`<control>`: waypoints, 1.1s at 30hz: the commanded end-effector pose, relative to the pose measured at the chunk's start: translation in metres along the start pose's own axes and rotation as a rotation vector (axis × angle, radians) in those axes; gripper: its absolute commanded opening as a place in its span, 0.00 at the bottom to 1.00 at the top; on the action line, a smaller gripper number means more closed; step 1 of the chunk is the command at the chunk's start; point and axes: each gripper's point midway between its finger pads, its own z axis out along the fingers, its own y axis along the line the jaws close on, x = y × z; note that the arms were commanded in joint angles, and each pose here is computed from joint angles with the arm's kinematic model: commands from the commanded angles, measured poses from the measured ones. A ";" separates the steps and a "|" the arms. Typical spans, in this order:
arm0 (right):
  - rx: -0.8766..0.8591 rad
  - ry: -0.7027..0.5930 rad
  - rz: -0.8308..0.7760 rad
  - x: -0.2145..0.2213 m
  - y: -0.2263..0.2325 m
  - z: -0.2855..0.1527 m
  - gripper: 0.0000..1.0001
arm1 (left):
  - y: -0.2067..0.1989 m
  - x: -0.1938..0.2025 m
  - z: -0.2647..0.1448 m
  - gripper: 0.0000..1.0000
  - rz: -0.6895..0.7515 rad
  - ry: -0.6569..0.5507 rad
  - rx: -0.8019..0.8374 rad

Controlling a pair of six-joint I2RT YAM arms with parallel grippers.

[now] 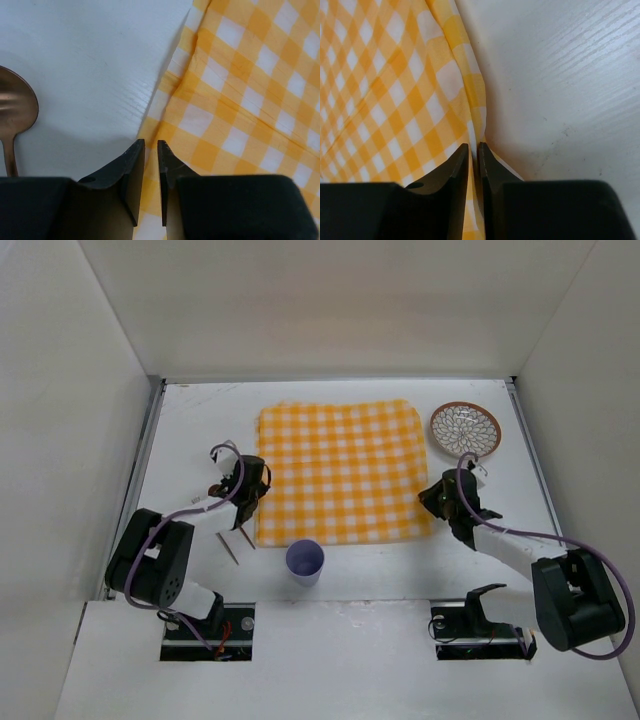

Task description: Set the dinner table for one person

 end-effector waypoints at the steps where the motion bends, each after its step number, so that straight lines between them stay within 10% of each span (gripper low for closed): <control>1: -0.014 -0.002 -0.024 0.000 0.007 -0.001 0.25 | -0.003 -0.017 -0.009 0.15 -0.022 -0.055 0.022; 9: -0.015 -0.101 -0.059 -0.041 0.022 -0.015 0.58 | -0.023 -0.056 -0.043 0.37 -0.074 -0.166 0.122; 22: 0.030 -0.242 0.055 -0.120 0.044 0.020 0.66 | -0.055 -0.069 -0.087 0.50 -0.123 -0.334 0.389; 33: 0.264 -0.378 0.280 -0.190 -0.055 0.047 0.64 | -0.054 -0.062 -0.082 0.51 -0.083 -0.341 0.373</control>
